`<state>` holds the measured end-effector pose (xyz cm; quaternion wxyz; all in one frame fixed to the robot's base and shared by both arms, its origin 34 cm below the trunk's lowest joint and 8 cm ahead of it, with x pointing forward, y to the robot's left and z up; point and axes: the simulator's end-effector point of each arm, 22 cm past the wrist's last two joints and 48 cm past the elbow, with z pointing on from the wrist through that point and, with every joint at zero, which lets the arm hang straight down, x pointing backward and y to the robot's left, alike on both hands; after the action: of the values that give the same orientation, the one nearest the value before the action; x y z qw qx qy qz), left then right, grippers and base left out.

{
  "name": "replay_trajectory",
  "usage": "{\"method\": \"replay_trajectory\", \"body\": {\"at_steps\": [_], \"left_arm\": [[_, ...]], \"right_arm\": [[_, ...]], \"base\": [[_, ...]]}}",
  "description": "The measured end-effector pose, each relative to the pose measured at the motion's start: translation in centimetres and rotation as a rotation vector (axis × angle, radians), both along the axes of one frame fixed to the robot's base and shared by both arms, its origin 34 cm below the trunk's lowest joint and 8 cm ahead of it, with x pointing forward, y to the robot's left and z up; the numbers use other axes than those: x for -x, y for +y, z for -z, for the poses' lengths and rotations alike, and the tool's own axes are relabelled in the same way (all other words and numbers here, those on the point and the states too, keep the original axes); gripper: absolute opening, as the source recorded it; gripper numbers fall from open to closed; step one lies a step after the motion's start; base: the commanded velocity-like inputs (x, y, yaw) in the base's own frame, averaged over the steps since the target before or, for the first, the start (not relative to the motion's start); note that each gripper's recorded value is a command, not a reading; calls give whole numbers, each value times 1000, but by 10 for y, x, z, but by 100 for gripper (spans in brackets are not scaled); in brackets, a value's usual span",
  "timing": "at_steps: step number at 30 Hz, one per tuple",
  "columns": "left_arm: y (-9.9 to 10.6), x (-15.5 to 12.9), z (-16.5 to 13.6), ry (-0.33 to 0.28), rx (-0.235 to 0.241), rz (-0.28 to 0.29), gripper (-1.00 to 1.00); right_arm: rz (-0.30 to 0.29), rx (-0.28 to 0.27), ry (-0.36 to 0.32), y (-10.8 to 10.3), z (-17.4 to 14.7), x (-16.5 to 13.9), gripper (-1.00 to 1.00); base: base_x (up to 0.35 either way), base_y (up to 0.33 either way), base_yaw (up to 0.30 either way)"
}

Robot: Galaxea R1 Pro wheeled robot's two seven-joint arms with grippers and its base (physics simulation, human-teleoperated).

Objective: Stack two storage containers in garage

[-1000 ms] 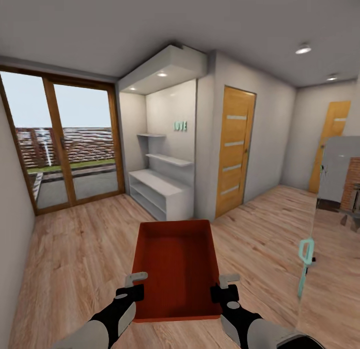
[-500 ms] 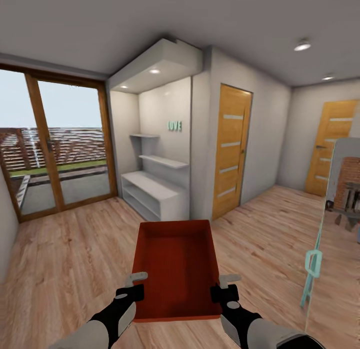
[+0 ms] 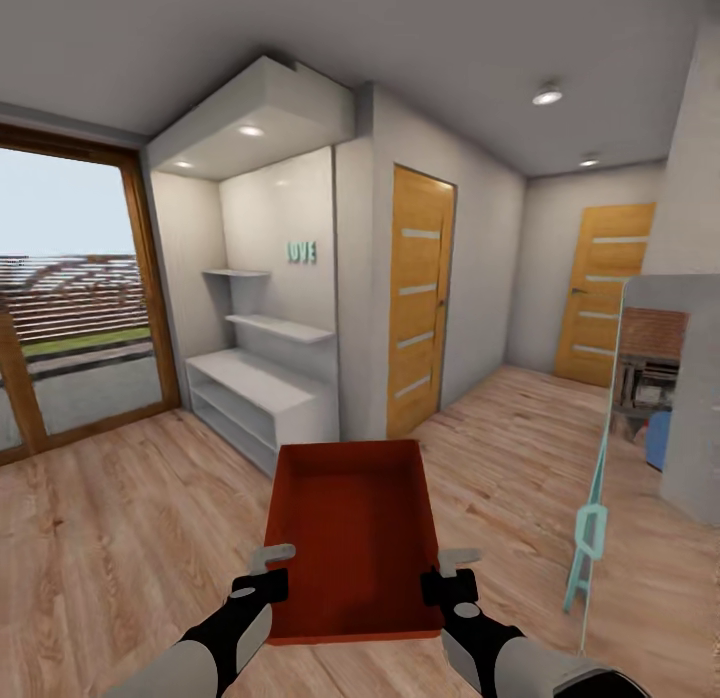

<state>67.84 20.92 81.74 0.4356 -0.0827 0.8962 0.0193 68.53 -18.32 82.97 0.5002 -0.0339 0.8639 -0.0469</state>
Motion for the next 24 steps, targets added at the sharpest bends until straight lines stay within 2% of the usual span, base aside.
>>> {"method": "replay_trajectory", "body": {"at_steps": [21, 24], "left_arm": [[0, -1, -1, -2, 0, 0, -100], [0, -1, -1, -3, 0, -1, -100]], "right_arm": [[0, 0, -2, 0, -1, -1, -100], [0, 0, -3, 0, -1, -1, -100]], "base": [[326, 0, -281], [326, 0, -149]]}}
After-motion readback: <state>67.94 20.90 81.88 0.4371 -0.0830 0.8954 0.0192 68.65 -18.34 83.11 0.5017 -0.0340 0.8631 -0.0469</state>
